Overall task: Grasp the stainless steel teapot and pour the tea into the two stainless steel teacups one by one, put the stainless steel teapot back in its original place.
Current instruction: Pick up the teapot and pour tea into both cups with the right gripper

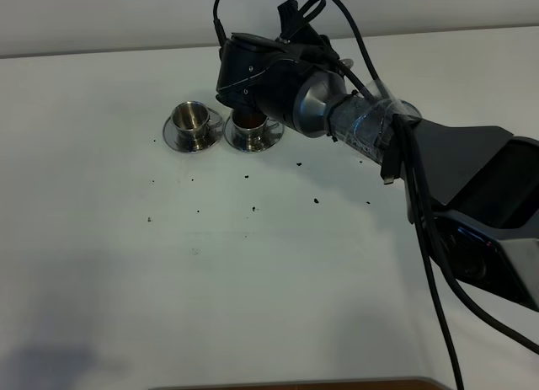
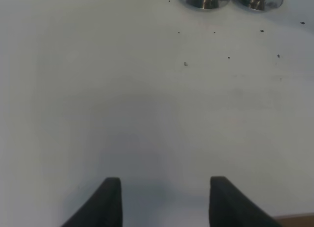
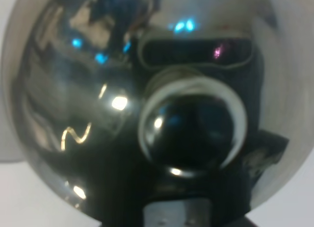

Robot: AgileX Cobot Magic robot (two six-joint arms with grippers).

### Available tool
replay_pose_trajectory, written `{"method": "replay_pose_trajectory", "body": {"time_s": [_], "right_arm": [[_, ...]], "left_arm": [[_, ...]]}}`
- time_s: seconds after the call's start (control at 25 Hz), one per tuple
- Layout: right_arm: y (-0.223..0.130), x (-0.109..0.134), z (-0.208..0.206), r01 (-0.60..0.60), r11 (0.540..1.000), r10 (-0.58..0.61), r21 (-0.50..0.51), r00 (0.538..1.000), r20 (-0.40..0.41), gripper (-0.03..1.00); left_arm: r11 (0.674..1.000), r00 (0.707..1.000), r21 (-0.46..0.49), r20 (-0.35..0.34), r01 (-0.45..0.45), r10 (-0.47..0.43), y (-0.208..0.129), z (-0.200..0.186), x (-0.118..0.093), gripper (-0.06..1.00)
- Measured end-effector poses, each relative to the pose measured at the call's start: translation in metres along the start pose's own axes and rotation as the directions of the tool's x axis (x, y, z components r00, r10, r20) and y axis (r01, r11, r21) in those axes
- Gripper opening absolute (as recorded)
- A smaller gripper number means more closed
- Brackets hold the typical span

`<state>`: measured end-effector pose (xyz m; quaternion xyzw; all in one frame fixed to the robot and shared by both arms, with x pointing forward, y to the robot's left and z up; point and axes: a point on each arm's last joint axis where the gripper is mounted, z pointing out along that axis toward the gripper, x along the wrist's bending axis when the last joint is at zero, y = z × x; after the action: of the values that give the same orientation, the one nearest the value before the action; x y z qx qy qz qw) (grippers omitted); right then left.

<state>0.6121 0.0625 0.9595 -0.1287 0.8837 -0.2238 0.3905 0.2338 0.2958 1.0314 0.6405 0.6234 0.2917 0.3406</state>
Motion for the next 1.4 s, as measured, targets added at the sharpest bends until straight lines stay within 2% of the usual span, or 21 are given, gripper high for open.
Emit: {"method": "replay_pose_trajectory", "body": {"time_s": [0.44,0.6,0.72,0.88,1.0,1.12,1.28,1.4], "right_arm": [[0.003,0.005,-0.003,-0.186,0.980,0.179,-0.064,0.978,-0.105,0.19],[-0.004,0.000,-0.012,-0.284,0.955,0.269,-0.091,0.952,-0.146,0.19],[-0.014,-0.006,-0.020,-0.387,0.915,0.363,-0.110,0.912,-0.191,0.19],[-0.026,-0.013,-0.031,-0.544,0.830,0.495,-0.124,0.821,-0.285,0.19],[-0.034,-0.017,-0.040,-0.667,0.735,0.585,-0.121,0.714,-0.384,0.19],[-0.040,-0.016,-0.047,-0.750,0.654,0.625,-0.097,0.608,-0.491,0.19],[-0.043,-0.010,-0.051,-0.792,0.607,0.615,-0.058,0.515,-0.597,0.19],[-0.038,-0.001,-0.049,-0.796,0.604,0.592,-0.031,0.475,-0.651,0.19]], "left_arm": [[1.000,1.000,0.000,0.000,0.000,0.000,0.000,0.000,0.000,0.47],[1.000,1.000,0.000,0.000,0.000,0.000,0.000,0.000,0.000,0.47],[1.000,1.000,0.000,0.000,0.000,0.000,0.000,0.000,0.000,0.47],[1.000,1.000,0.000,0.000,0.000,0.000,0.000,0.000,0.000,0.47],[1.000,1.000,0.000,0.000,0.000,0.000,0.000,0.000,0.000,0.47],[1.000,1.000,0.000,0.000,0.000,0.000,0.000,0.000,0.000,0.47],[1.000,1.000,0.000,0.000,0.000,0.000,0.000,0.000,0.000,0.47],[1.000,1.000,0.000,0.000,0.000,0.000,0.000,0.000,0.000,0.47]]}}
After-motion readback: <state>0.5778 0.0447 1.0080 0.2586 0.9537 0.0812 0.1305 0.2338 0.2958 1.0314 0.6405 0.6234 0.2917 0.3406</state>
